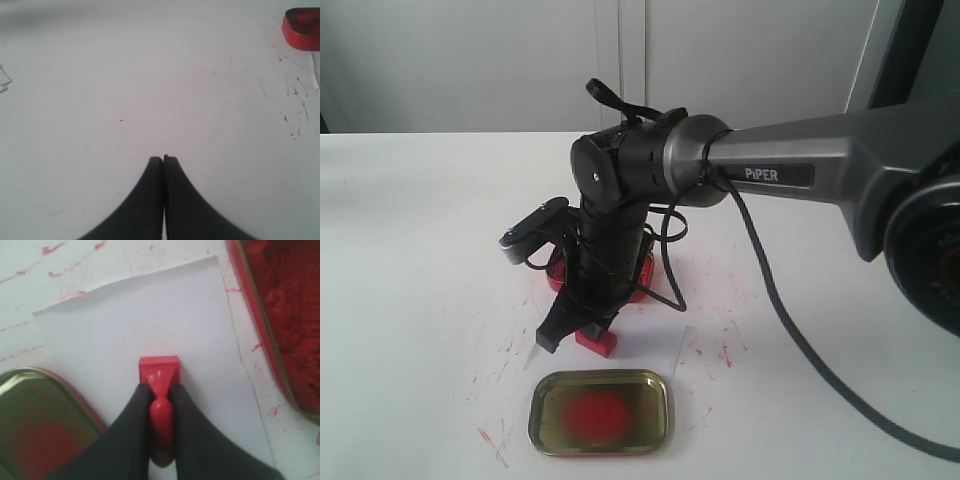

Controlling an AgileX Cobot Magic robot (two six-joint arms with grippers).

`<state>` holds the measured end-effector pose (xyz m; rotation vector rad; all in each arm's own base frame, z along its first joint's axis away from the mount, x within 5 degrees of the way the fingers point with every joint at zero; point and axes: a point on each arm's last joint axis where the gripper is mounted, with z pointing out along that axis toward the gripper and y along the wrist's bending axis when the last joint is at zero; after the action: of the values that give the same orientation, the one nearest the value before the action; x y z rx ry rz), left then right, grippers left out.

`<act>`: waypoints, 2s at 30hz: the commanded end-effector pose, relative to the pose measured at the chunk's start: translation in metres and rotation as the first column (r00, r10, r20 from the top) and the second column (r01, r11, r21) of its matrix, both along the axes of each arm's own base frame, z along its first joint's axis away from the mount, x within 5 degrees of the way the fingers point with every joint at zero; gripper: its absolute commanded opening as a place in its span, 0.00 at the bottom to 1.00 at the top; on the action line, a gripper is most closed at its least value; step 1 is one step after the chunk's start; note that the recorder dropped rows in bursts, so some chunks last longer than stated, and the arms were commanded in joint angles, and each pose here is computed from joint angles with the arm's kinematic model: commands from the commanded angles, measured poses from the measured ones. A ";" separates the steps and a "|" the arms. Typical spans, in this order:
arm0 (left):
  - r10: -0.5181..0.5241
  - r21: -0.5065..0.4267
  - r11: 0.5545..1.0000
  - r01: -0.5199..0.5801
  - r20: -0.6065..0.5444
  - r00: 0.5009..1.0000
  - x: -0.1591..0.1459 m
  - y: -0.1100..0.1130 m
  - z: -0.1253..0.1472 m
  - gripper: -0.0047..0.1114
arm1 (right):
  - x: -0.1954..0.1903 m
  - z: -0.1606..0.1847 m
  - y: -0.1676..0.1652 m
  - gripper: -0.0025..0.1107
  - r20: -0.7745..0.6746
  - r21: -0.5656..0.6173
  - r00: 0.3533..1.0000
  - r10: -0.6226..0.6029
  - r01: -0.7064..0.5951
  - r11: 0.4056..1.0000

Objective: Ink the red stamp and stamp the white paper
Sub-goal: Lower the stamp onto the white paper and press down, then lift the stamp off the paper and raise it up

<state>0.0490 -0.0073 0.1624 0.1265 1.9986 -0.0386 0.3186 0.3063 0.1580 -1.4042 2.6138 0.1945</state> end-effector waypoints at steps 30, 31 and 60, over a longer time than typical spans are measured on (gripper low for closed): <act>0.005 -0.015 1.000 -0.005 0.001 1.000 0.000 0.000 -0.002 0.04 | 0.001 0.032 -0.001 0.02 0.051 0.050 0.999 -0.013 0.010 0.999; 0.005 -0.015 1.000 -0.005 0.001 1.000 0.000 0.000 -0.002 0.04 | 0.000 0.034 -0.002 0.02 0.053 0.053 0.998 -0.013 0.010 0.999; 0.005 -0.015 1.000 -0.005 0.001 1.000 0.000 0.000 -0.002 0.04 | -0.005 0.099 -0.040 0.02 -0.037 0.166 0.985 -0.166 0.170 0.971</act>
<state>0.0490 -0.0073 0.1624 0.1265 1.9986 -0.0386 0.3109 0.2766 0.2490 -1.1821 2.6335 0.3746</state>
